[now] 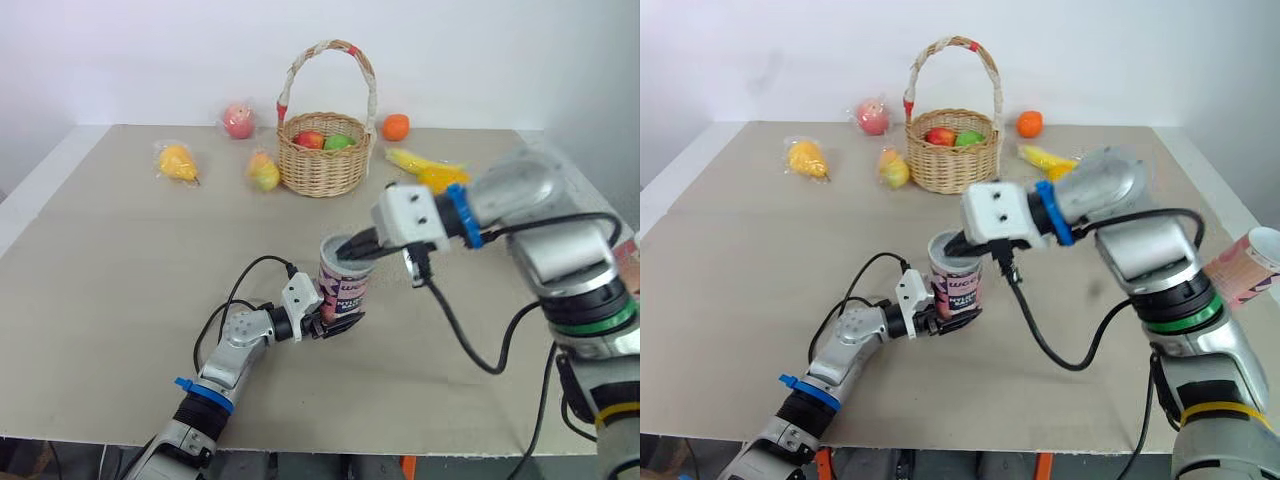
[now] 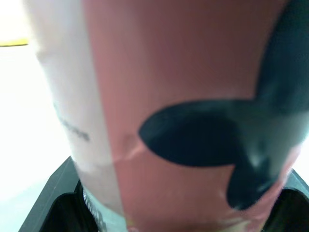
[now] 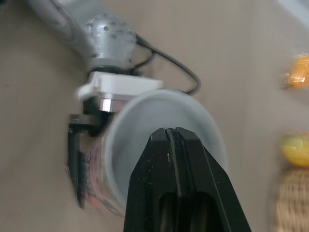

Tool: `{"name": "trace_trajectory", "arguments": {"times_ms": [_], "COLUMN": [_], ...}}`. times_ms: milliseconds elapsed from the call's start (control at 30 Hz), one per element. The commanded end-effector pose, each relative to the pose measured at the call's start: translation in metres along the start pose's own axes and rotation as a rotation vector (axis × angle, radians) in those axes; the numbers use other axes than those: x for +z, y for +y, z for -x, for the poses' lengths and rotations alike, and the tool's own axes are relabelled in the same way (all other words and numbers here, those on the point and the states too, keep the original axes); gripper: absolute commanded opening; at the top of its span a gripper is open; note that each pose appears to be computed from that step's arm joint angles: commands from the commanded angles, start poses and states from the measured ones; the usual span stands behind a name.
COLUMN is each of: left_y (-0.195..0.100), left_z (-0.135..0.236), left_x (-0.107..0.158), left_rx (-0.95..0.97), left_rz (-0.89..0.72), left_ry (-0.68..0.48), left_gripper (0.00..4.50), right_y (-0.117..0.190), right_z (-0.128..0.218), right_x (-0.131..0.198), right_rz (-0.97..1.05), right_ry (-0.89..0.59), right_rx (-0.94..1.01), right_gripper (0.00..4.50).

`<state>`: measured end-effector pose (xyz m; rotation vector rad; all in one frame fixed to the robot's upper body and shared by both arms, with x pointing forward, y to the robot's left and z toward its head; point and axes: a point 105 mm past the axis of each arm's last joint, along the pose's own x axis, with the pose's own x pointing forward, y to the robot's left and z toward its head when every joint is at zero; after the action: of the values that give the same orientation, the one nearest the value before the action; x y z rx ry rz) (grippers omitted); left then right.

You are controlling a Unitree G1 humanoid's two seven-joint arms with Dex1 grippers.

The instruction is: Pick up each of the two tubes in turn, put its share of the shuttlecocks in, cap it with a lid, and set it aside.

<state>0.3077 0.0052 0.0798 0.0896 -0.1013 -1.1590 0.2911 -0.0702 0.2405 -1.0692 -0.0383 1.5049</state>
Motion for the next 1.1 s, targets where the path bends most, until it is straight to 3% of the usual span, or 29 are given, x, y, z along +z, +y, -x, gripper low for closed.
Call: {"name": "trace_trajectory", "arguments": {"times_ms": [33,400,600,700,733,833,933,1100], "left_y": [0.0,-0.001,0.0,0.001,0.002,0.007,0.009,0.015], "left_z": [0.01,0.01,0.013,0.015,0.017,0.026,0.034,0.074], "left_x": [-0.031,-0.03,-0.03,-0.029,-0.029,-0.025,-0.023,-0.013], "left_rx": [0.038,0.037,0.036,0.033,0.029,0.018,-0.001,-0.068], "left_rz": [0.067,0.062,0.062,0.067,0.069,0.077,0.076,0.085], "left_ry": [0.111,0.107,0.11,0.111,0.113,0.115,0.14,0.221], "left_gripper": [3.31,3.31,3.31,3.31,3.63,4.5,4.5,4.5], "right_y": [0.019,0.053,0.014,-0.004,-0.008,-0.003,0.009,0.05], "right_z": [-0.011,-0.038,-0.017,0.005,0.016,0.041,0.049,0.045], "right_x": [-0.016,-0.038,-0.006,0.009,0.014,0.024,0.021,-0.012], "right_rz": [0.004,-0.065,-0.229,-0.326,-0.367,-0.498,-0.595,-0.781], "right_ry": [0.074,0.074,-0.184,-0.316,-0.374,-0.522,-0.563,-0.479], "right_rx": [0.105,0.177,-0.025,-0.116,-0.15,-0.2,-0.219,-0.279], "right_gripper": [0.06,0.06,0.06,0.97,1.4,2.88,4.47,4.47]}}
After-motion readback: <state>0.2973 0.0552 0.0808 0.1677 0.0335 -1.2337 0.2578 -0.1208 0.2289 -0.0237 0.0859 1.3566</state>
